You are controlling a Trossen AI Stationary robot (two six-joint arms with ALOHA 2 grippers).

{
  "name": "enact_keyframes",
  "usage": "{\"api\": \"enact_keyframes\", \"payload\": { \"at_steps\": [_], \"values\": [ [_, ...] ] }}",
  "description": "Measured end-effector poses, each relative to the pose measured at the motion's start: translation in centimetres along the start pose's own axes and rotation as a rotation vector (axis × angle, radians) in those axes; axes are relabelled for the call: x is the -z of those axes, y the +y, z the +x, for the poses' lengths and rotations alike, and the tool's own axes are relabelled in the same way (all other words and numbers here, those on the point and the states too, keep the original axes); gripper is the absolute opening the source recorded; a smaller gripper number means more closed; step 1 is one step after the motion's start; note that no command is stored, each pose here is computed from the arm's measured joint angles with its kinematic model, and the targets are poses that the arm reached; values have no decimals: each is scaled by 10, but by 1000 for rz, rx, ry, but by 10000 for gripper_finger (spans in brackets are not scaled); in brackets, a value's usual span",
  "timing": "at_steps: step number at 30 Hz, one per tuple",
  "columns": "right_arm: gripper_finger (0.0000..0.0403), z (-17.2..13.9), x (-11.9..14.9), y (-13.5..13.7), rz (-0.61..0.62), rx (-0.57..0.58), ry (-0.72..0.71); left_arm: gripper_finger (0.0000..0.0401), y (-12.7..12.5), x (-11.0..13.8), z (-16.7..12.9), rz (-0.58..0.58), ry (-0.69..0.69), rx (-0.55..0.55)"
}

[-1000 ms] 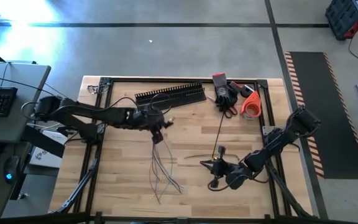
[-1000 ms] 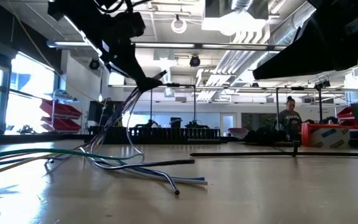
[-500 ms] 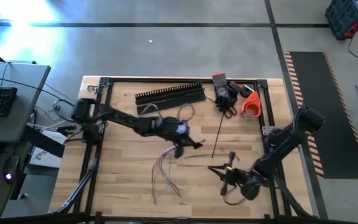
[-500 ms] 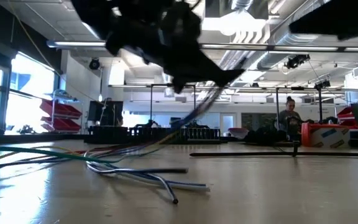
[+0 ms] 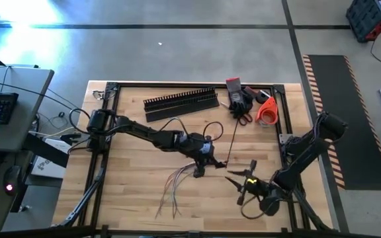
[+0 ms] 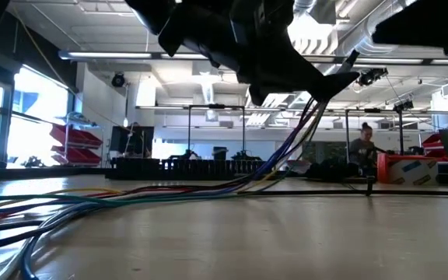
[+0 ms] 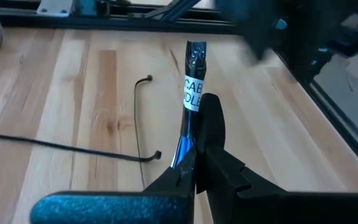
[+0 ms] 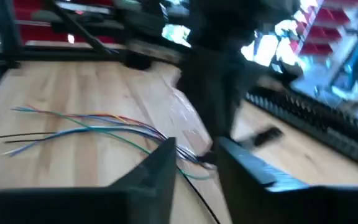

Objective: Ziptie cables
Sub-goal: Wrap the top black zip tie around the colored cable bundle

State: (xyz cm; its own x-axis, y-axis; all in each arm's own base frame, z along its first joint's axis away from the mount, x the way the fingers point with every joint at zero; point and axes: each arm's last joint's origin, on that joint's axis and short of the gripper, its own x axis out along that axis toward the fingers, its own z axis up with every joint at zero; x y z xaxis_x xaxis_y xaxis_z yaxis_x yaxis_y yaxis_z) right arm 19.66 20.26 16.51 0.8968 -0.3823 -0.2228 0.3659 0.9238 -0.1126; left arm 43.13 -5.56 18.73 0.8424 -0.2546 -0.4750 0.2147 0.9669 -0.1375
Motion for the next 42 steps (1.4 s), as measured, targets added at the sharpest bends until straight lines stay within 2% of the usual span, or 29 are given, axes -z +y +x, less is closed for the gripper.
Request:
{"api": "enact_keyframes", "payload": {
  "at_steps": [6,8,11,15,23,29,34,36,38,42],
  "values": [
    [215,21,9,-14,87,26,128,0,-8,3,3,34,11,-11],
    [234,29,10,-16,84,46,139,0,-9,3,3,35,10,-14],
    [239,39,9,-20,56,59,159,0,-10,3,3,37,13,-15],
    [196,43,9,-22,6,49,177,0,-10,4,3,43,22,-17],
    [21,46,6,-23,-45,73,145,0,-9,5,3,42,26,-21],
    [3,47,5,-24,-80,88,139,2,-9,5,3,36,27,-28],
    [1,37,10,-19,-66,27,177,34,-11,6,2,34,50,-32],
    [1,26,15,-16,-31,-70,258,52,-12,8,2,33,73,-27],
    [1,15,18,-11,48,-193,406,70,-14,10,2,42,93,-29],
    [1,-9,26,2,309,-410,840,94,-20,12,2,66,103,-41]
  ]
}}
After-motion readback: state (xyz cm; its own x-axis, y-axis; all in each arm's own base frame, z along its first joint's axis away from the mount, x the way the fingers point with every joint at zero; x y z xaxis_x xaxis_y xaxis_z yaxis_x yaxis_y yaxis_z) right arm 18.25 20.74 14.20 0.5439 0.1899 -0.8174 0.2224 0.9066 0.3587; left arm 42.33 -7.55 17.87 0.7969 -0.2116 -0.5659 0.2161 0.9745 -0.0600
